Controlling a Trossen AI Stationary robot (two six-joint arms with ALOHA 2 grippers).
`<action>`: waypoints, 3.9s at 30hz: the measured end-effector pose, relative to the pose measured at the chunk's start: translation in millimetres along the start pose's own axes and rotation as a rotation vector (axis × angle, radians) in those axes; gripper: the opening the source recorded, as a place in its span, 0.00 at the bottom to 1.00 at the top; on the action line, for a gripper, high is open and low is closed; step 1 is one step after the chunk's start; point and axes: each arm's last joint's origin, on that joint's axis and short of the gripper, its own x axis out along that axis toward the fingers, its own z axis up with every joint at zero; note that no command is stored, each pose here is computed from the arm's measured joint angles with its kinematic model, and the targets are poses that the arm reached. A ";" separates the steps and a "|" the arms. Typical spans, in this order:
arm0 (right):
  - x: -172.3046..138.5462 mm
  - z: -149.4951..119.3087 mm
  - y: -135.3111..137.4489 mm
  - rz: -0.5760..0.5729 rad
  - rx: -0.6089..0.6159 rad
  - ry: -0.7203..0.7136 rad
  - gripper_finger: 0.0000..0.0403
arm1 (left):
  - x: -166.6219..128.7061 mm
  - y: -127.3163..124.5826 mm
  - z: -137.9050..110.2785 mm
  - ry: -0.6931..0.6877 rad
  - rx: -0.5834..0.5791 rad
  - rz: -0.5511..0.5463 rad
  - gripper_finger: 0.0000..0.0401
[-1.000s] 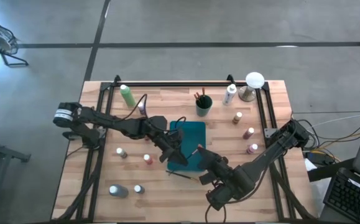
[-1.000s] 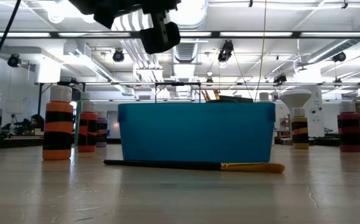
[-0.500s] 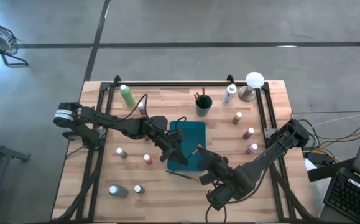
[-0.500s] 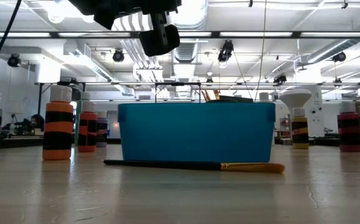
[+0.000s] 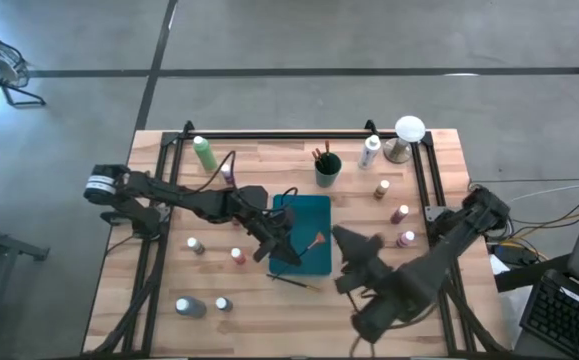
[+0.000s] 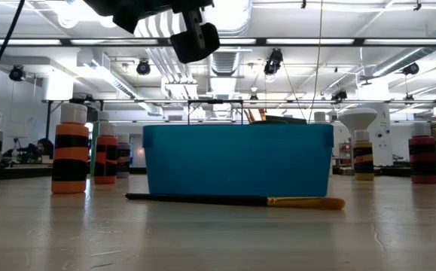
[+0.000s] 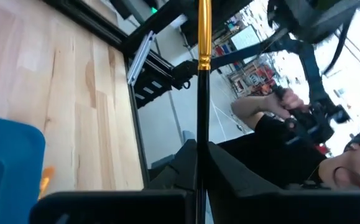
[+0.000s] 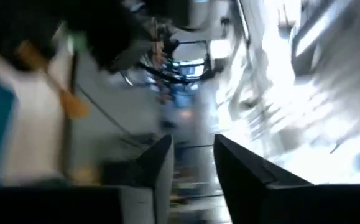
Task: Pick & Place Paint Supplies
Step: Put the gold paint brush into the green cup
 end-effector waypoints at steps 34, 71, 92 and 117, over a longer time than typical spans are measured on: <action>0.4 -84.1 29.1 0.346 1.499 -0.209 0.48 | 2.3 -15.6 10.9 -0.349 0.769 0.642 0.04; 62.3 -86.4 20.6 0.338 1.594 -0.543 0.40 | 2.5 -32.6 26.7 -0.417 0.813 0.618 0.04; 78.0 -81.0 24.9 0.369 1.571 -0.556 0.15 | 2.5 -32.4 26.8 -0.417 0.813 0.618 0.04; 71.7 -92.2 16.1 0.460 1.504 -0.491 0.03 | -14.6 -39.5 23.9 -0.356 0.769 0.742 0.38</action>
